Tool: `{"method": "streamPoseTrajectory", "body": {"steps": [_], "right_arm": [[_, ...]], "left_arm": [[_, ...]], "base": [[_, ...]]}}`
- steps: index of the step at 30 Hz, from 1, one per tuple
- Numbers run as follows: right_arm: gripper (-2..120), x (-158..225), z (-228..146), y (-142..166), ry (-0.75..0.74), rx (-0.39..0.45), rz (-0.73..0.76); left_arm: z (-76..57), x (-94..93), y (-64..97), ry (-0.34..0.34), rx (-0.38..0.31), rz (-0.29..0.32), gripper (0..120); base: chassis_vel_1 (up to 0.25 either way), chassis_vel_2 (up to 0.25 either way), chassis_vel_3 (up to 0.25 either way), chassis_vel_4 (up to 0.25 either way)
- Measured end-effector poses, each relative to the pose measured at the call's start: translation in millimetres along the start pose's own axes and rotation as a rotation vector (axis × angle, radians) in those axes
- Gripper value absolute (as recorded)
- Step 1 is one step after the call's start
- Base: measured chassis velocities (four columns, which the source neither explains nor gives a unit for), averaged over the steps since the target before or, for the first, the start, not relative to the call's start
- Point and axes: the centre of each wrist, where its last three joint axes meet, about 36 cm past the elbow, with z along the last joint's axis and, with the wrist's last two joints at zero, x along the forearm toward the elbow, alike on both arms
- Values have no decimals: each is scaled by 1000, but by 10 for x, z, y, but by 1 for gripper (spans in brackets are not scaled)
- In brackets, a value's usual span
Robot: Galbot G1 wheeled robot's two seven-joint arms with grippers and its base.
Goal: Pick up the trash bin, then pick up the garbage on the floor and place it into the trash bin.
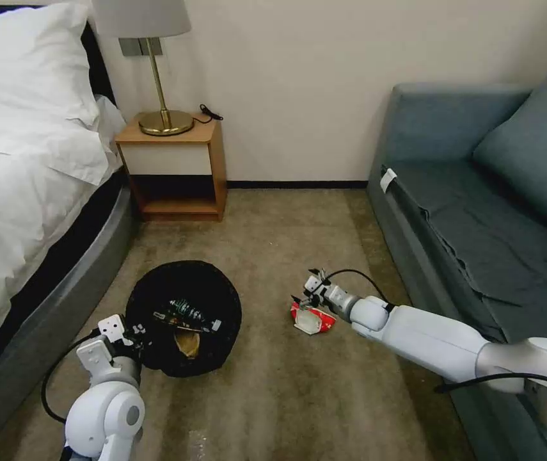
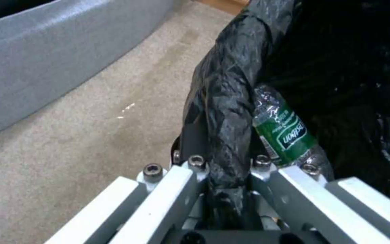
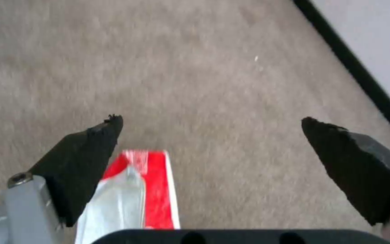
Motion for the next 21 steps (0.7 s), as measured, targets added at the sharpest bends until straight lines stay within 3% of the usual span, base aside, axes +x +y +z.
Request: {"method": "streamPoseTrajectory", "body": {"steps": [21], "right_arm": [[99,-289,475,285,104,0,-72]], "left_arm": [[6,70,71,-23,-2,-12,3]], "base": [[0,0,0,0]]}}
